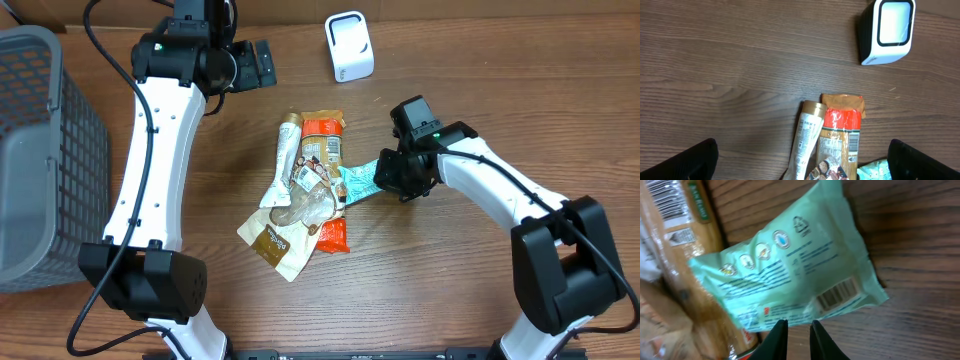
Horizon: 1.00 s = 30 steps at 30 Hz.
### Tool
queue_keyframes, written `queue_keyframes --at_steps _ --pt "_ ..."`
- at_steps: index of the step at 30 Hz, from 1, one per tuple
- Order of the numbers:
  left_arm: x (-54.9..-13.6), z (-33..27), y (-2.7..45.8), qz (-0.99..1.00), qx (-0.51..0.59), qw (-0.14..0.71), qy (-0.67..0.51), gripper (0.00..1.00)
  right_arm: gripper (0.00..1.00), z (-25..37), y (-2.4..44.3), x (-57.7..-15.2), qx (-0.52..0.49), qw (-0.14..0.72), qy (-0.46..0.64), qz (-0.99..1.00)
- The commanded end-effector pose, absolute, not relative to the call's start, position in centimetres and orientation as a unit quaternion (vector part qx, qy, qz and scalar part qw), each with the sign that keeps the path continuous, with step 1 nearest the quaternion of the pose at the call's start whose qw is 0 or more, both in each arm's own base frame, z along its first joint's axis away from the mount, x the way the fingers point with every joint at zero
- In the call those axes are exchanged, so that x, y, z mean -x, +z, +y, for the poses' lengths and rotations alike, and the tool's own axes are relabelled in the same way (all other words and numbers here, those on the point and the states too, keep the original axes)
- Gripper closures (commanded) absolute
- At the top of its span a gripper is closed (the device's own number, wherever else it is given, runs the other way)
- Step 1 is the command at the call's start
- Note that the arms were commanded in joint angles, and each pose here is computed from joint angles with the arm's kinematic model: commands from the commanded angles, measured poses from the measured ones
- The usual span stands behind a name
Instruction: Scan the item barcode
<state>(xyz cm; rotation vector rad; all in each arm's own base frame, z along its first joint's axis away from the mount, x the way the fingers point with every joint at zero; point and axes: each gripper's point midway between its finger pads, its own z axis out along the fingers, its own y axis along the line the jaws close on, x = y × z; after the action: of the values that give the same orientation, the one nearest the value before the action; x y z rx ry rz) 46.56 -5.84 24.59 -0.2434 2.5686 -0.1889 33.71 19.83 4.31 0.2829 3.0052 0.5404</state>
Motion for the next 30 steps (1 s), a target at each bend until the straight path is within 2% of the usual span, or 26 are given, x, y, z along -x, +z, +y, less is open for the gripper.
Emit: queue_keyframes --at_steps 1,7,14,17,23,30 --pt "-46.7 -5.8 24.9 0.954 0.09 0.278 -0.069 0.01 0.84 19.1 3.6 -34.9 -0.1 0.058 0.144 0.983" --pt "-46.7 -5.8 24.9 0.954 0.09 0.278 -0.069 0.0 0.87 19.9 1.4 -35.4 -0.098 0.048 0.153 0.982" --pt "-46.7 -5.8 24.9 0.954 0.09 0.278 -0.069 0.01 0.86 19.8 1.2 -35.6 -0.099 0.052 0.15 0.982" --pt "-46.7 -5.9 24.9 0.954 0.09 0.278 -0.07 0.01 0.76 19.7 0.7 -35.5 -0.102 0.045 0.146 0.983" --pt "-46.7 -5.9 24.9 0.954 0.09 0.278 -0.07 0.0 0.46 20.0 0.3 -35.2 -0.099 0.036 0.152 0.983" --pt "-46.7 -5.9 24.9 0.954 0.09 0.278 -0.07 0.0 0.27 21.3 1.0 -34.6 -0.049 0.021 0.187 0.981"
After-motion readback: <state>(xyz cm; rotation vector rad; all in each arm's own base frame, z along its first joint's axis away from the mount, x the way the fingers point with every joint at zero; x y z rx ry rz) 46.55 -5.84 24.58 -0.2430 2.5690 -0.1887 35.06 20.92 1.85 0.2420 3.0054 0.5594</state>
